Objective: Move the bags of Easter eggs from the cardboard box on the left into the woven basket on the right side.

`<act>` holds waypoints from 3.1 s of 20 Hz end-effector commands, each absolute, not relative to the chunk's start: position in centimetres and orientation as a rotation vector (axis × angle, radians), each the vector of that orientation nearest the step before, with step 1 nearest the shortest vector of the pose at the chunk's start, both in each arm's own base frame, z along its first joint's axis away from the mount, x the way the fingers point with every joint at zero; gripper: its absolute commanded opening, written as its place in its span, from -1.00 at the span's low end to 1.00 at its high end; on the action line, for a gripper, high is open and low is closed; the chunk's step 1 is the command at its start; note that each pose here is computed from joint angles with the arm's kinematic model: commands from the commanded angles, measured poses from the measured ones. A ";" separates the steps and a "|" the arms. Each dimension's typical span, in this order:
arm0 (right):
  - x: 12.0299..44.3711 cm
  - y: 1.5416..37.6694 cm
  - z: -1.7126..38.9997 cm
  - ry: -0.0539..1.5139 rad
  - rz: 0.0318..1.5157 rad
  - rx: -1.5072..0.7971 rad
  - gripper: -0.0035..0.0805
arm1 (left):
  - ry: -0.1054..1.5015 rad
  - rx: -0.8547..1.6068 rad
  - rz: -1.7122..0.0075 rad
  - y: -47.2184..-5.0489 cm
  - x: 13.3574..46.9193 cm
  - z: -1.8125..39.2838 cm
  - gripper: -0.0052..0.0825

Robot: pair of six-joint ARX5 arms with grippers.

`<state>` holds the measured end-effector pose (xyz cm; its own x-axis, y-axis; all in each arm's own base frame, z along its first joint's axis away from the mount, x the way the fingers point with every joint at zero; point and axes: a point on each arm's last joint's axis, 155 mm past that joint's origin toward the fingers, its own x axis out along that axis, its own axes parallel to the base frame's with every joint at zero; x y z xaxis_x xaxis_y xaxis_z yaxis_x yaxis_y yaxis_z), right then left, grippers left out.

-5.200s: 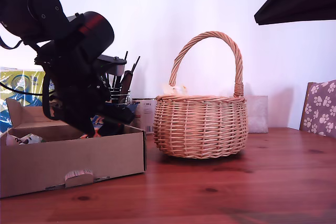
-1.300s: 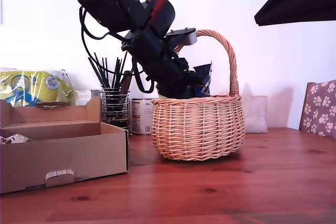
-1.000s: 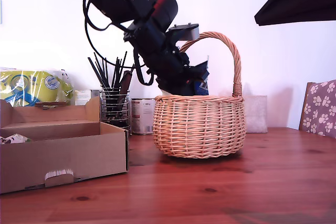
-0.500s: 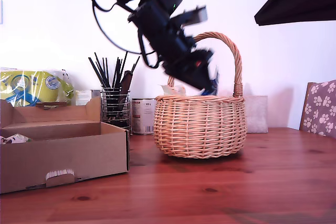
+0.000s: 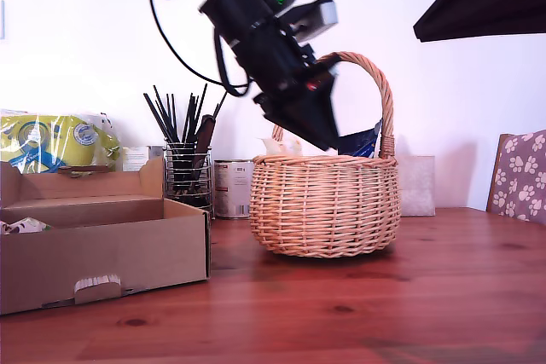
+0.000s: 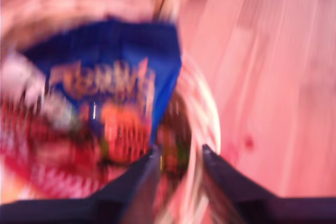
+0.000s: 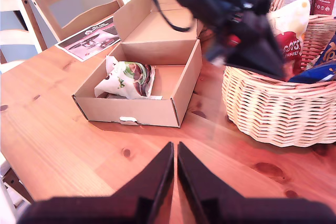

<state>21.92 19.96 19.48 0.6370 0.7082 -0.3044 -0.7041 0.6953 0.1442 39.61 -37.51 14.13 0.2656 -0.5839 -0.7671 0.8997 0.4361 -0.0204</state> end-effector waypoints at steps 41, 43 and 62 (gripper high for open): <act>20.2 21.7 20.6 0.320 0.945 0.033 -0.95 | 1.044 0.667 -0.541 -9.2 35.4 11.0 0.92; 20.2 21.7 20.6 0.323 0.944 0.037 -0.95 | 1.047 0.694 -0.550 -9.0 36.2 10.0 0.92; 20.2 21.7 20.6 0.323 0.944 0.038 -0.95 | 1.271 0.575 -0.602 -7.4 36.1 1.5 0.09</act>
